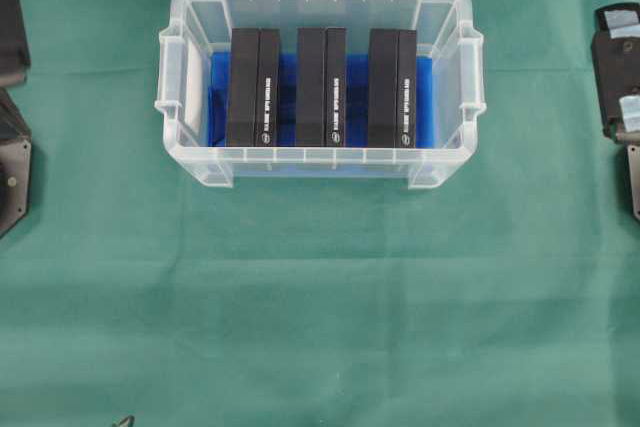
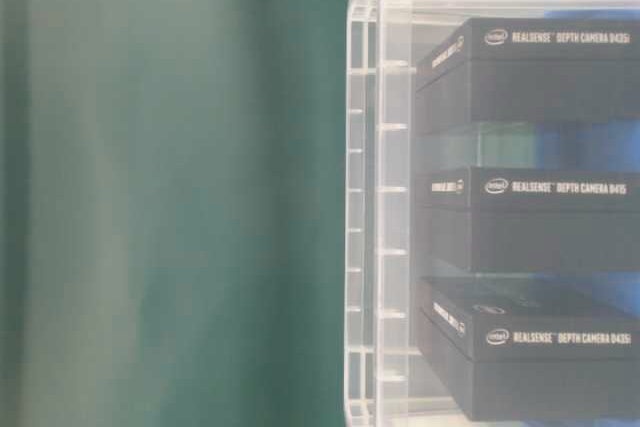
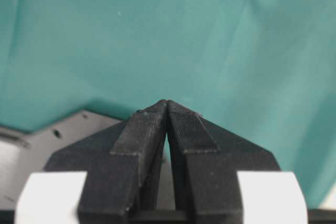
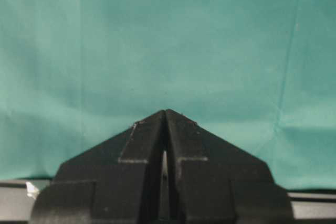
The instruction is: Take the box out of the case with the left arm.
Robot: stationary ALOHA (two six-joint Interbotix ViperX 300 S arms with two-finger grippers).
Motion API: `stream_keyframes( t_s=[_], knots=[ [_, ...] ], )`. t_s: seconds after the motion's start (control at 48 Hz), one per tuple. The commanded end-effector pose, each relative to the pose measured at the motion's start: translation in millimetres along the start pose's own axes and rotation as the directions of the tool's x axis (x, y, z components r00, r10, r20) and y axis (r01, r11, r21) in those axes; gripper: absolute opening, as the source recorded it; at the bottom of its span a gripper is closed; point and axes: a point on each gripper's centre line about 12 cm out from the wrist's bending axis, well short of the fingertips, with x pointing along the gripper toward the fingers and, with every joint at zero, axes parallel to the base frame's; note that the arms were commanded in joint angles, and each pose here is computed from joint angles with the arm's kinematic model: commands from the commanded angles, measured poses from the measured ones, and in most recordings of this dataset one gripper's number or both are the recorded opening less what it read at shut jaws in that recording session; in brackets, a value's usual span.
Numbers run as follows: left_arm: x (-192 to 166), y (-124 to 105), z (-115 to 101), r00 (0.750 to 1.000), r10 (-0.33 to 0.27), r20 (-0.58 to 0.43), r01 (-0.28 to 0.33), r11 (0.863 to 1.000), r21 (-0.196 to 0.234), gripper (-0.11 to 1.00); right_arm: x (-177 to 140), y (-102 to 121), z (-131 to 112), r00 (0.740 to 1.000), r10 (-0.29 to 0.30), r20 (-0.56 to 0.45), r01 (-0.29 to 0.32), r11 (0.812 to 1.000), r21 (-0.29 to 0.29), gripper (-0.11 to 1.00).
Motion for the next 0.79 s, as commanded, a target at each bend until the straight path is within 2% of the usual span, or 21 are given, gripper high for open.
stream_keyframes(
  t_s=[0.0,0.042,0.083,0.146,0.188,0.229,0.313,0.334,0.375,0.417,0.438,0.459,0.479,0.5,0.625,0.771],
  knots=[
    [-6.6,-2.2,3.6,1.0,-0.009,0.018,0.011,0.992,-0.123,0.0,-8.3,-0.2,4.1,1.0,0.0,0.026,0.0,1.0,0.003,0.02],
    [-7.0,-1.9,3.5,1.0,-0.008,0.02,0.012,0.98,-0.197,0.0,-8.3,-0.3,4.1,1.0,-0.001,0.026,0.001,1.0,0.003,0.02],
    [-7.4,-2.0,3.7,1.0,-0.009,0.022,0.014,0.96,-0.28,0.0,-7.8,0.1,3.9,1.0,0.001,0.025,-0.001,1.0,0.001,0.02],
    [-7.4,-1.6,3.9,1.0,-0.007,0.022,0.015,0.915,-0.404,0.0,-8.3,0.0,4.1,1.0,-0.001,0.026,0.001,1.0,0.001,0.02],
    [-7.0,-0.9,3.6,1.0,-0.001,0.02,0.01,0.876,-0.483,0.0,-8.3,0.0,4.1,1.0,-0.001,0.026,0.001,1.0,0.001,0.02],
    [-7.0,-0.1,3.3,1.0,0.008,0.019,0.004,0.831,-0.557,0.0,-7.9,0.0,4.3,1.0,-0.001,0.025,0.001,1.0,0.001,0.02],
    [-7.0,1.5,2.2,1.0,0.022,0.005,-0.012,0.72,-0.694,0.0,-7.4,0.0,4.1,1.0,-0.001,0.023,0.001,1.0,0.003,0.02],
    [-6.6,2.0,1.6,1.0,0.026,0.0,-0.017,0.676,-0.736,0.01,-7.9,-0.3,4.4,1.0,-0.001,0.025,0.001,1.0,0.004,0.02],
    [-6.6,2.4,0.8,1.0,0.029,-0.007,-0.023,0.615,-0.788,0.0,-7.9,-0.3,4.4,1.0,-0.001,0.025,0.001,1.0,0.004,0.02],
    [-7.0,2.8,-0.1,0.999,0.031,-0.011,-0.026,0.566,-0.824,0.0,-7.5,-0.3,4.6,1.0,-0.001,0.023,0.001,1.0,0.004,0.02],
    [-7.0,2.9,-0.3,0.999,0.032,-0.012,-0.027,0.545,-0.838,0.01,-7.5,0.0,4.6,1.0,-0.001,0.023,0.001,1.0,0.003,0.02],
    [-7.0,2.9,-0.3,0.999,0.032,-0.012,-0.027,0.532,-0.846,0.01,-7.5,0.0,4.6,1.0,-0.001,0.023,0.001,1.0,0.003,0.02],
    [-7.0,2.9,-0.3,0.999,0.032,-0.012,-0.027,0.526,-0.85,0.01,-7.5,-0.3,4.6,1.0,-0.001,0.023,0.001,1.0,0.004,0.02],
    [-7.0,2.8,-0.1,0.999,0.031,-0.011,-0.025,0.527,-0.849,0.01,-7.5,-0.5,4.6,1.0,-0.003,0.023,0.003,1.0,0.004,0.02],
    [-7.1,2.4,0.8,1.0,0.029,-0.007,-0.021,0.543,-0.839,0.01,-7.5,-1.1,4.7,1.0,-0.01,0.024,0.01,1.0,0.002,0.02],
    [-6.6,5.4,1.1,0.999,0.038,-0.011,-0.031,0.554,-0.832,0.01,-7.0,-1.7,4.5,1.0,-0.014,0.023,0.014,1.0,0.003,0.02]
  ],
)
